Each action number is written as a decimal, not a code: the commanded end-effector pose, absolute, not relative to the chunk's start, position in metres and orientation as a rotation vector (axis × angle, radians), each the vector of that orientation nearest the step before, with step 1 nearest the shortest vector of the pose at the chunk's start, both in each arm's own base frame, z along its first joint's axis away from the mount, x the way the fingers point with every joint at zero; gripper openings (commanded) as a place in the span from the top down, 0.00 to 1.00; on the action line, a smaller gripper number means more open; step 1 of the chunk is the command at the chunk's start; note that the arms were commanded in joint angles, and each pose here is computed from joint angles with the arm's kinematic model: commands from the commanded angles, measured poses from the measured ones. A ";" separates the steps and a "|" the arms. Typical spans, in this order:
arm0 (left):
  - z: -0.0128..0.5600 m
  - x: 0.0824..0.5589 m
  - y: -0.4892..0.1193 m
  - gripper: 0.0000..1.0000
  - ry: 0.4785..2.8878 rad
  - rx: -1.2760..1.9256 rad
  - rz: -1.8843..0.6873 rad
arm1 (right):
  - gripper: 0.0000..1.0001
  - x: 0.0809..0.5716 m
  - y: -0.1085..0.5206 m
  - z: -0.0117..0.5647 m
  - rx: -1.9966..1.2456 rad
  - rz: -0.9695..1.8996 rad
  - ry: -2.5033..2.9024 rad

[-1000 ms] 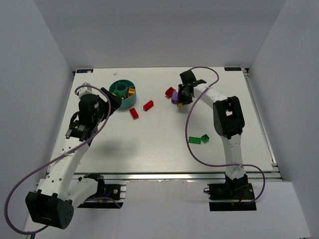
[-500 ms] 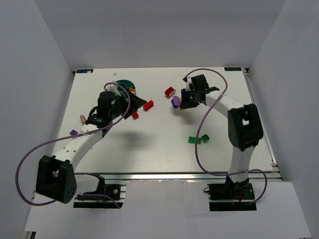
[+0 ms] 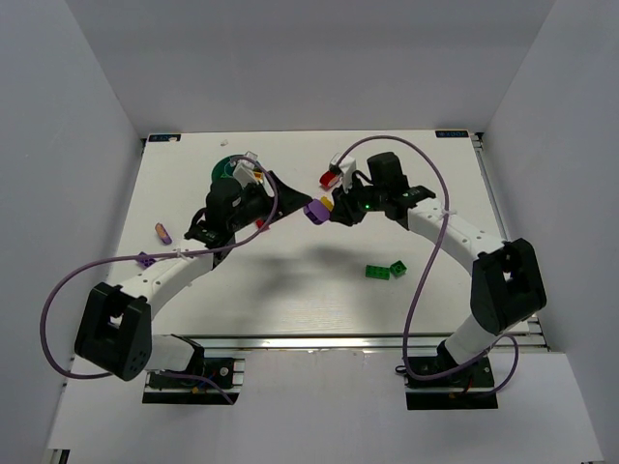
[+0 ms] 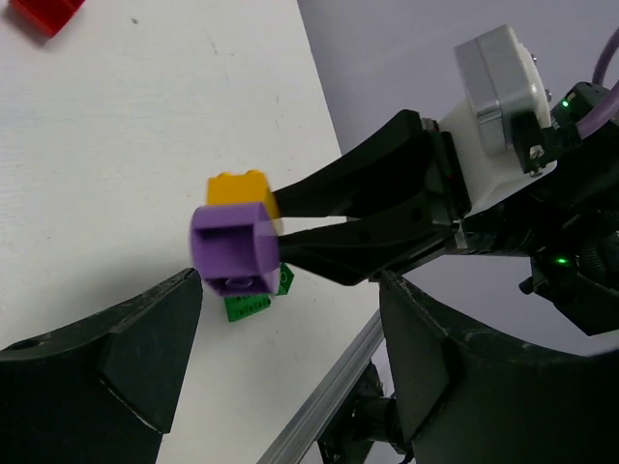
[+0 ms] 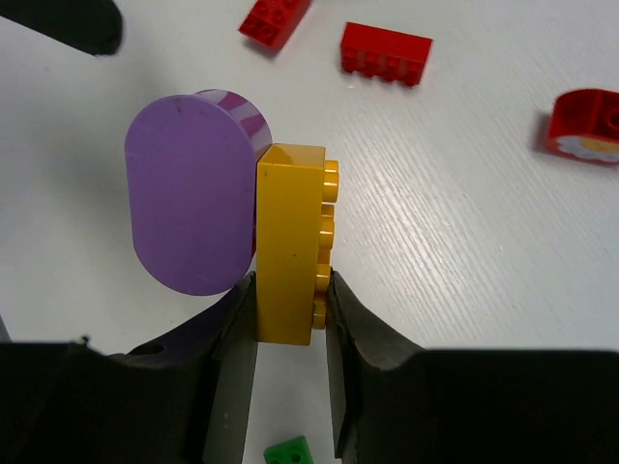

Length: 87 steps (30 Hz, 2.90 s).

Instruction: Sort the legos into containers by color

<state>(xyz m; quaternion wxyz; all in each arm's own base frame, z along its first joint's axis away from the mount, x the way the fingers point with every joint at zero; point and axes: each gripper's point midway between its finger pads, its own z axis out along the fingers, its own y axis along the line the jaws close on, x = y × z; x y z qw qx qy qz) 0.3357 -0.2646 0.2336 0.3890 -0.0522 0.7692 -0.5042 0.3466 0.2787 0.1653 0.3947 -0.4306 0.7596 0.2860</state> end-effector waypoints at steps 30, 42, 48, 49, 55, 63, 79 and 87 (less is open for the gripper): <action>0.223 0.310 -0.262 0.28 2.010 -0.063 -1.165 | 1.00 0.313 0.301 0.221 -1.159 0.701 1.673; 0.219 0.306 -0.256 0.26 2.027 -0.061 -1.126 | 1.00 0.313 0.299 0.225 -1.158 0.683 1.662; 0.223 0.310 -0.263 0.25 2.002 -0.039 -1.168 | 1.00 0.304 0.308 0.225 -1.190 0.746 1.647; 0.225 0.311 -0.264 0.25 1.991 -0.035 -1.175 | 1.00 0.303 0.309 0.224 -1.192 0.751 1.647; 0.222 0.310 -0.271 0.32 1.992 -0.018 -1.220 | 1.00 0.302 0.313 0.227 -1.186 0.772 1.641; 0.219 0.317 -0.264 1.00 2.037 0.001 -1.147 | 1.00 0.312 0.309 0.219 -1.152 0.733 1.662; 0.265 0.422 -0.067 1.00 2.072 -0.440 -0.431 | 1.00 0.345 0.284 0.220 -1.046 0.719 1.669; 0.261 0.483 -0.013 1.00 2.190 -0.465 0.032 | 1.00 0.348 0.285 0.212 -1.058 0.720 1.687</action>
